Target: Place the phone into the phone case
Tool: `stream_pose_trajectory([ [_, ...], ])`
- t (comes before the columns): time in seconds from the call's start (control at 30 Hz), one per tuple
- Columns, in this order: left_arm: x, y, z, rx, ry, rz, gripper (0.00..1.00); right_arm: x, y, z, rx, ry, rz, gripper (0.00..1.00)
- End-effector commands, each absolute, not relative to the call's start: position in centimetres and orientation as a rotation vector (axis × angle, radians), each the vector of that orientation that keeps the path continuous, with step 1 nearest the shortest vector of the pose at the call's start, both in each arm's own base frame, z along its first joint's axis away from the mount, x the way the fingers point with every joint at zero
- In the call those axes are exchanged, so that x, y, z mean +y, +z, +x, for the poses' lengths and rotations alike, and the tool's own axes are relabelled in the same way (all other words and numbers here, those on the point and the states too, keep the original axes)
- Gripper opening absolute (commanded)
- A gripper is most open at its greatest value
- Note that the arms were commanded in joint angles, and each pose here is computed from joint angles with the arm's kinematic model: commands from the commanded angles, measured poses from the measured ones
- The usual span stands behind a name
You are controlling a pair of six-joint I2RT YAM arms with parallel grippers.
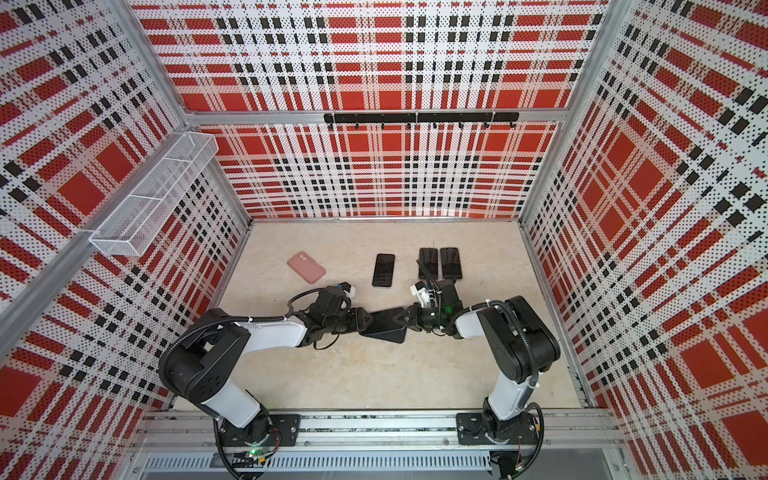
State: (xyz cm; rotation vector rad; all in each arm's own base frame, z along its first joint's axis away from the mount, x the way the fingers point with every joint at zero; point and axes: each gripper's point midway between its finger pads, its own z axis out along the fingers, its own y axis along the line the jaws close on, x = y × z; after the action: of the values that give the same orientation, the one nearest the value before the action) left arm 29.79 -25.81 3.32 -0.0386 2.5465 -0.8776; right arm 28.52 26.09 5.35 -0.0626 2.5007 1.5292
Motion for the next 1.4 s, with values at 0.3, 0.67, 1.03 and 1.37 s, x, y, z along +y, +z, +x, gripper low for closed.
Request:
stream_pose_trajectory([
  [0.3,-27.0,3.3,28.6,2.565,-0.893,0.056,0.45,26.0,0.2,26.5,2.722,1.313,-0.009,0.00],
  [0.67,-25.9,1.9,28.3,2.613,-0.796,0.059,0.36,24.9,1.6,26.7,2.778,1.157,-0.062,0.30],
  [1.03,-25.4,0.6,27.9,2.648,-0.752,0.064,0.32,23.5,3.9,27.4,2.812,0.974,-0.128,0.44],
  [1.37,-25.3,0.0,27.8,2.665,-0.739,0.065,0.28,21.3,5.9,27.8,2.847,0.746,-0.175,0.47],
])
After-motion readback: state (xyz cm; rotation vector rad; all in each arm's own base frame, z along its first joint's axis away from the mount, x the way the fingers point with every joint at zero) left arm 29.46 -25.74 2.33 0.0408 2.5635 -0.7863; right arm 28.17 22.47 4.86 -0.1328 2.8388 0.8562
